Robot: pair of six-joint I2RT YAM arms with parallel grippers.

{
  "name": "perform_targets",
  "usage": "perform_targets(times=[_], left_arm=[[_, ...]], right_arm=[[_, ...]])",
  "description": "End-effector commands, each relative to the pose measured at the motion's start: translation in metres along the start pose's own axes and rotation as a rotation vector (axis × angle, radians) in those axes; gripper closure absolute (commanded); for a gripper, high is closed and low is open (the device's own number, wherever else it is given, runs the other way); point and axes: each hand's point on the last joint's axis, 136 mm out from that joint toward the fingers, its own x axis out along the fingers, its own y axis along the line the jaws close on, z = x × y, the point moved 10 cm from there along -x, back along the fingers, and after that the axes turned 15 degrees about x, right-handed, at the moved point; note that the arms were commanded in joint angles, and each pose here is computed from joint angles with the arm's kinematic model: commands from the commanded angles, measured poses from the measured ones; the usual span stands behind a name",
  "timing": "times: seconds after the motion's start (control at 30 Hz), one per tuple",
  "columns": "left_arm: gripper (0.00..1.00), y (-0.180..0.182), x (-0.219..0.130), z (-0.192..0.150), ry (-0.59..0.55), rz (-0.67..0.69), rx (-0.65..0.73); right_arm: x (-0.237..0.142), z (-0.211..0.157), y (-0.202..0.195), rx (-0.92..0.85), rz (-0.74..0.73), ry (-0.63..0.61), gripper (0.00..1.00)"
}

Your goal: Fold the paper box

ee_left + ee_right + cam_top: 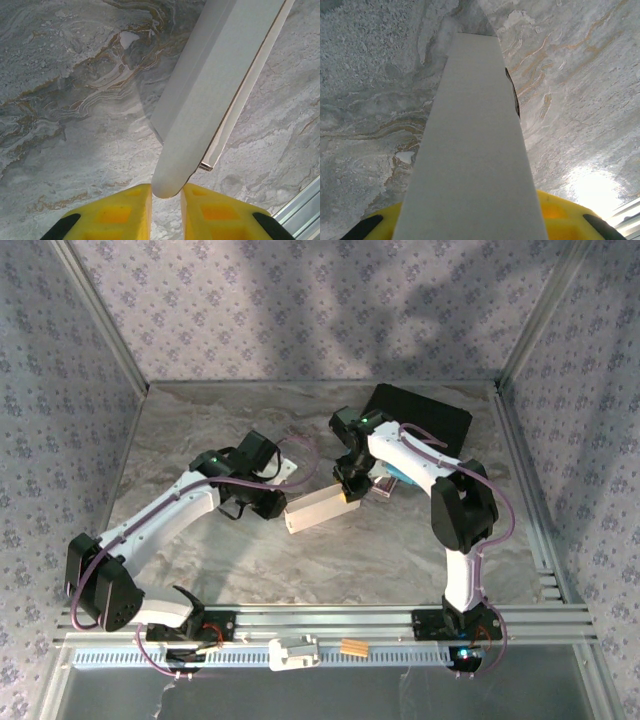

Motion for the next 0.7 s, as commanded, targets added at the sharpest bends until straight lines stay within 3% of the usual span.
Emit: perform_targets(times=[0.0, 0.17, 0.37, 0.67], left_arm=[[0.78, 0.0006, -0.0027, 0.0091, -0.026, -0.008, 0.01], [0.82, -0.0011, 0.003, 0.0104, -0.006, -0.012, 0.005], [0.99, -0.0023, 0.0025, 0.0137, -0.016, 0.006, -0.007], [1.0, -0.0051, 0.0014, 0.0158, -0.018, -0.021, -0.074]], right_arm=[[0.0073, 0.0005, 0.0011, 0.02, -0.037, -0.012, 0.73], [0.0077, 0.0006, 0.0006, 0.024, -0.041, -0.01, 0.74], [0.0079, 0.0006, 0.001, 0.023, -0.038, -0.012, 0.74], [0.0083, 0.0007, 0.0013, 0.024, -0.038, -0.012, 0.74]])
